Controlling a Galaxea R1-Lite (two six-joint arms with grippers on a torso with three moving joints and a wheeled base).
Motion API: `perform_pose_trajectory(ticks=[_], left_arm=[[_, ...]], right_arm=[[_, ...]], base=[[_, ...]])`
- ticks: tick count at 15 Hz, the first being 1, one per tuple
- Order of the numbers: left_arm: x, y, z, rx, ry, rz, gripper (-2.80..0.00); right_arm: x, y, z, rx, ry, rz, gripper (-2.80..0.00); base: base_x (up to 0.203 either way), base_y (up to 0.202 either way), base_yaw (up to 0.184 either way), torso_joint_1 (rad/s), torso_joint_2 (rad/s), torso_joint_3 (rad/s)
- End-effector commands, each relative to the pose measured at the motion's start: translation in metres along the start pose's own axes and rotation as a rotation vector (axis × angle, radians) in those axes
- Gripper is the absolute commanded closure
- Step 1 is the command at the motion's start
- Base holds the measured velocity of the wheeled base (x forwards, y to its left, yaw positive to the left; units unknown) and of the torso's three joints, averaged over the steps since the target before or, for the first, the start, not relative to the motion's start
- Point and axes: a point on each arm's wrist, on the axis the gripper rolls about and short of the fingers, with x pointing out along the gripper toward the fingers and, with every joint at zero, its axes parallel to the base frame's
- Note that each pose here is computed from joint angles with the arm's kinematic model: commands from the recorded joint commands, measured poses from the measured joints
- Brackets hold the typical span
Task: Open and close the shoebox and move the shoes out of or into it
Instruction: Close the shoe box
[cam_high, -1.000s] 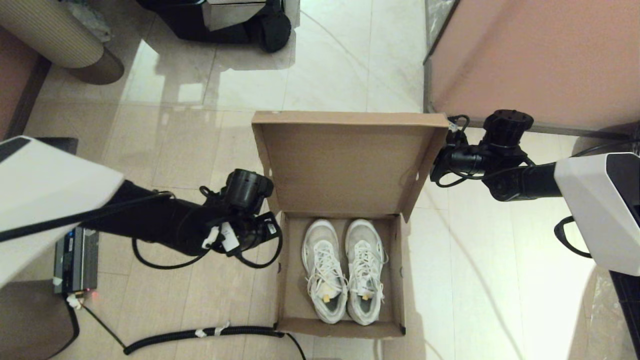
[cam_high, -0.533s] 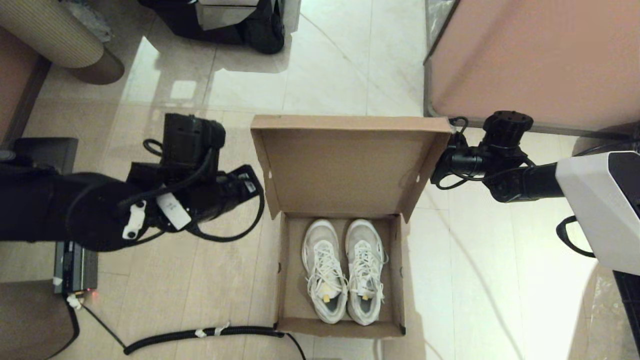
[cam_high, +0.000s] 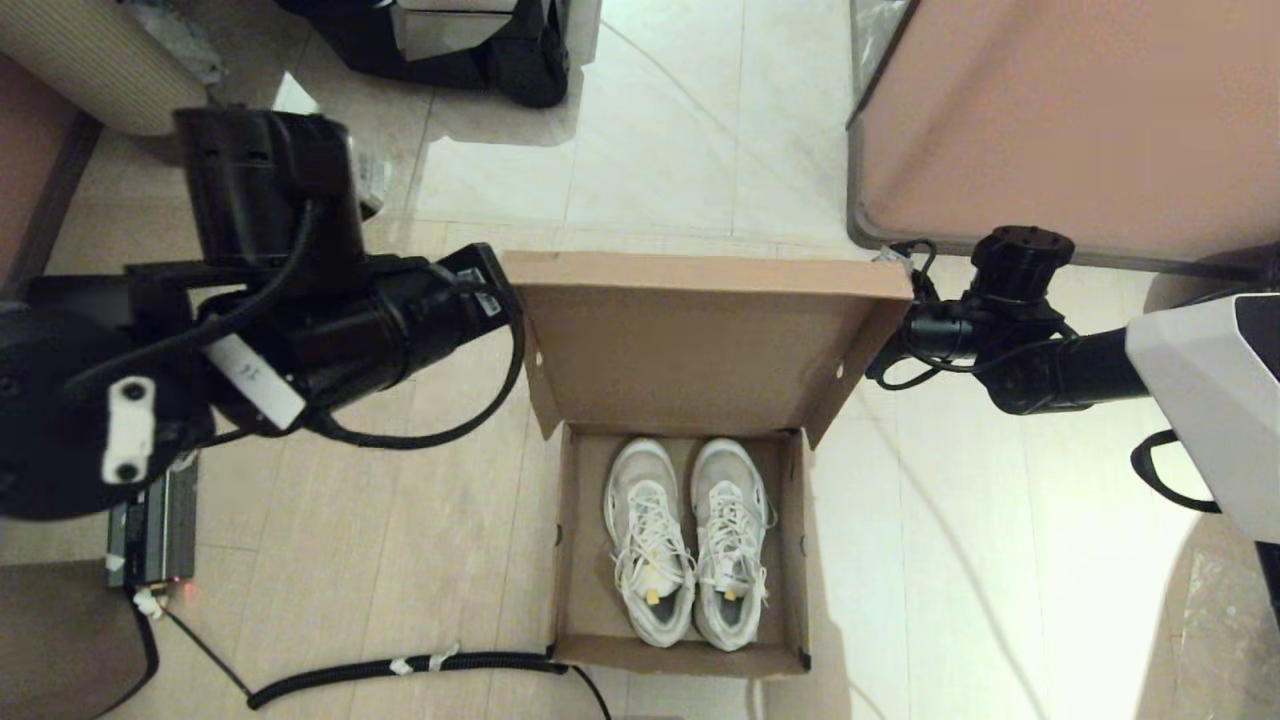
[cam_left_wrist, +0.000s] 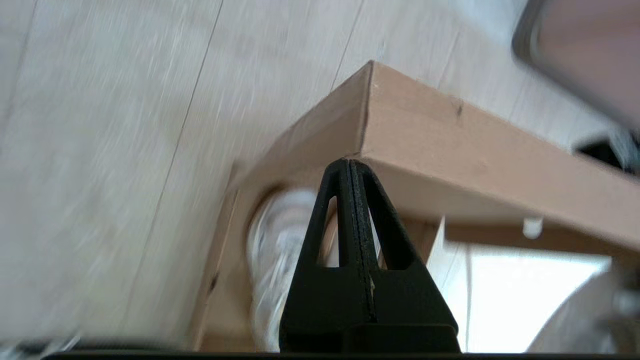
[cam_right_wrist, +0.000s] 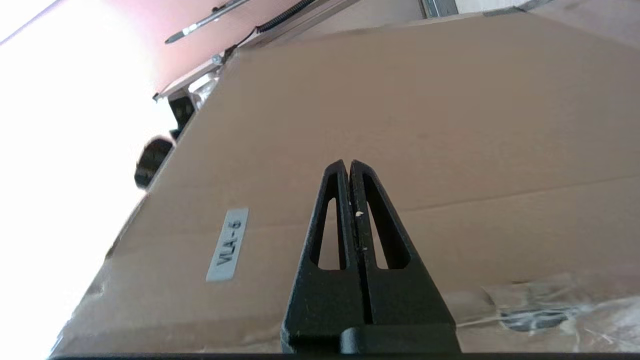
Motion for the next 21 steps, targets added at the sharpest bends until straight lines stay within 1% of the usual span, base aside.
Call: perform_pose_trajectory(ticks=[1, 3, 5, 6, 8, 9, 11, 12, 16, 17, 19, 21], left_arm=[[-0.037, 0.009, 0.012, -0.01, -0.025, -0.019, 0.0], [-0.053, 0.012, 0.022, -0.019, -0.056, -0.036, 0.0], [-0.047, 0.004, 0.03, -0.039, -0.083, -0.076, 0.0], [-0.039, 0.0, 0.028, -0.044, -0.082, -0.113, 0.0], [-0.018, -0.008, 0.02, -0.055, -0.105, -0.188, 0.0], [-0.006, -0.011, 0.014, -0.055, -0.106, -0.205, 0.0], [0.018, -0.014, -0.005, -0.05, -0.096, -0.213, 0.0], [0.027, -0.015, -0.013, -0.044, -0.081, -0.209, 0.0], [0.066, -0.012, -0.059, 0.0, 0.034, -0.157, 0.0], [0.069, -0.011, -0.069, 0.012, 0.059, -0.149, 0.0], [0.056, -0.007, -0.074, 0.053, 0.085, -0.15, 0.0], [0.028, -0.003, -0.083, 0.108, 0.127, -0.166, 0.0]], right_arm=[[0.003, -0.001, -0.003, 0.012, 0.015, 0.004, 0.0], [0.005, -0.003, -0.005, 0.023, 0.02, 0.004, 0.0], [0.006, -0.007, -0.009, 0.042, 0.032, 0.003, 0.0], [0.007, -0.006, -0.012, 0.048, 0.04, 0.004, 0.0], [0.008, -0.006, -0.019, 0.06, 0.053, 0.006, 0.0], [0.008, -0.008, -0.024, 0.069, 0.06, 0.006, 0.0], [0.007, -0.012, -0.035, 0.081, 0.065, 0.005, 0.0], [0.006, -0.014, -0.041, 0.084, 0.068, 0.006, 0.0], [0.002, -0.017, -0.061, 0.094, 0.069, 0.004, 0.0], [0.0, -0.019, -0.069, 0.102, 0.069, 0.002, 0.0], [-0.005, -0.02, -0.086, 0.099, 0.064, 0.002, 0.0], [-0.011, -0.015, -0.101, 0.079, 0.051, 0.001, 0.0]], base=[[0.0, 0.0, 0.0, 0.0, 0.0, 0.0], [0.0, 0.0, 0.0, 0.0, 0.0, 0.0], [0.0, 0.0, 0.0, 0.0, 0.0, 0.0], [0.0, 0.0, 0.0, 0.0, 0.0, 0.0], [0.0, 0.0, 0.0, 0.0, 0.0, 0.0], [0.0, 0.0, 0.0, 0.0, 0.0, 0.0], [0.0, 0.0, 0.0, 0.0, 0.0, 0.0], [0.0, 0.0, 0.0, 0.0, 0.0, 0.0], [0.0, 0.0, 0.0, 0.0, 0.0, 0.0], [0.0, 0.0, 0.0, 0.0, 0.0, 0.0], [0.0, 0.0, 0.0, 0.0, 0.0, 0.0], [0.0, 0.0, 0.0, 0.0, 0.0, 0.0]])
